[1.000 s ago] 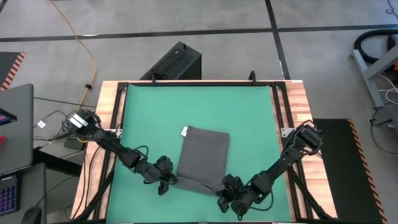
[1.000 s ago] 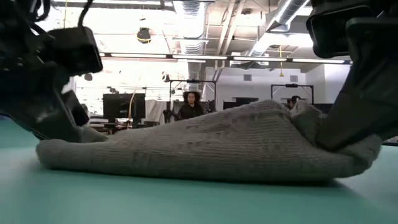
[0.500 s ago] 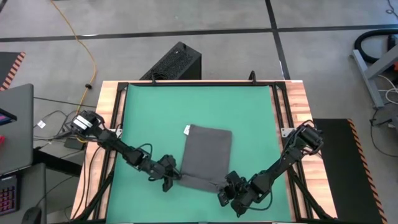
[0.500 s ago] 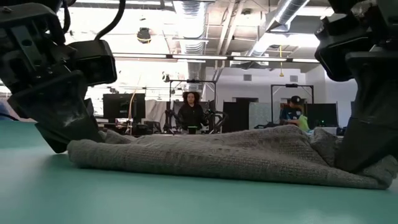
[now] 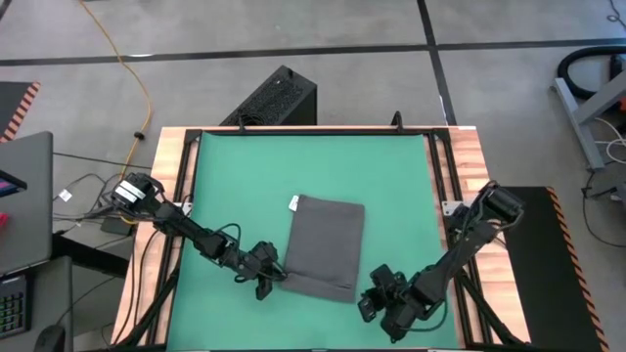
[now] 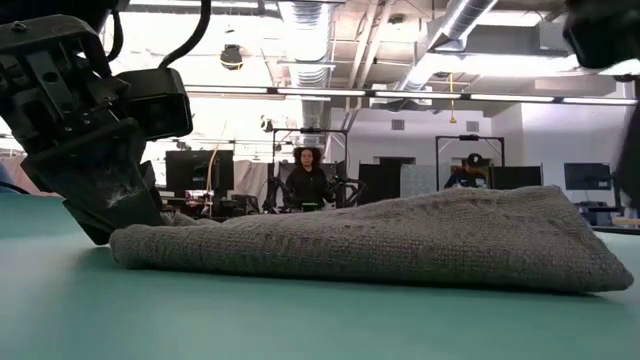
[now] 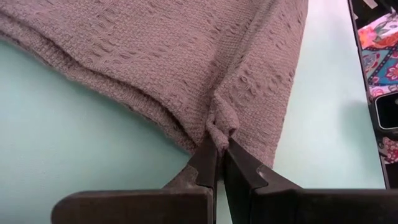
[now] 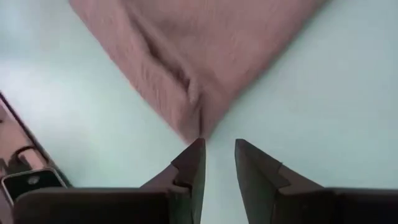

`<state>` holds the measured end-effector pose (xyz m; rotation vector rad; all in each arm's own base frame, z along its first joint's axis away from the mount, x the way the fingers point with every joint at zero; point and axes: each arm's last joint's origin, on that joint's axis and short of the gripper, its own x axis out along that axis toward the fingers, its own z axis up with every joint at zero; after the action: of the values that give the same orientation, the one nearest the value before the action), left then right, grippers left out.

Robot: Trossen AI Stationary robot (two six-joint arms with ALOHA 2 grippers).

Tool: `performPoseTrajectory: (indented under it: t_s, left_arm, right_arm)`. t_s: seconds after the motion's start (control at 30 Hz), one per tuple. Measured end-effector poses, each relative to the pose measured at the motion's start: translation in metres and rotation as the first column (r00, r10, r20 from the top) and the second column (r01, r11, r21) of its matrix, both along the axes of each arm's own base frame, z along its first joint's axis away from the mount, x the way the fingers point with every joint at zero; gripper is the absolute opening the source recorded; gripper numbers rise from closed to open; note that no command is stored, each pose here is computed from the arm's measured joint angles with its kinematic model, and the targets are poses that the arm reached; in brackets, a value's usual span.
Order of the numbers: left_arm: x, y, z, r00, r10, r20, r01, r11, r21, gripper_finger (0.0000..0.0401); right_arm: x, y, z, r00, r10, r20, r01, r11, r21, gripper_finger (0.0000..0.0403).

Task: Roll towel
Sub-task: Roll the gray towel

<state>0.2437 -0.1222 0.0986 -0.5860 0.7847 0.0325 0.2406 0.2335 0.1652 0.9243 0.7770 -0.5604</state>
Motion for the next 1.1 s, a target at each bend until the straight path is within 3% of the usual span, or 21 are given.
performPoseTrajectory:
  t_s: [0.1,0.2,0.27,0.47,0.7,0.8,1.1]
  left_arm:
    - [0.0,0.0,0.0,1.0,-0.005,0.0,0.005,1.0,0.003,0.0]
    - [0.0,0.0,0.0,1.0,-0.003,-0.001,0.003,1.0,-0.001,0.0]
    - [0.0,0.0,0.0,1.0,-0.003,-0.002,0.003,1.0,-0.004,0.0]
    - [0.0,0.0,0.0,1.0,-0.004,-0.002,0.004,1.0,-0.004,0.0]
    - [0.0,0.0,0.0,1.0,0.001,0.0,-0.001,1.0,-0.008,0.0]
    - [0.001,0.0,0.0,1.0,0.001,0.003,-0.001,1.0,-0.01,0.0]
    - [0.001,0.0,0.0,1.0,0.005,0.001,-0.005,1.0,-0.015,0.0]
  right_arm:
    - [-0.005,0.002,0.017,0.989,0.103,0.107,-0.087,0.986,-0.144,0.0113]
    - [0.003,0.007,0.037,0.928,0.32,0.192,-0.253,0.918,-0.304,0.0113]
    - [0.013,0.006,0.044,0.889,0.403,0.217,-0.315,0.883,-0.347,0.0112]
    - [0.042,-0.017,0.036,0.895,0.406,0.183,-0.321,0.873,-0.367,0.0076]
    - [0.044,-0.014,0.029,0.886,0.434,0.163,-0.342,0.848,-0.405,0.0013]
    - [0.04,-0.011,0.028,0.887,0.436,0.148,-0.344,0.841,-0.417,0.001]
    - [0.042,0.001,-0.005,0.916,0.38,0.125,-0.316,0.879,-0.357,0.0014]
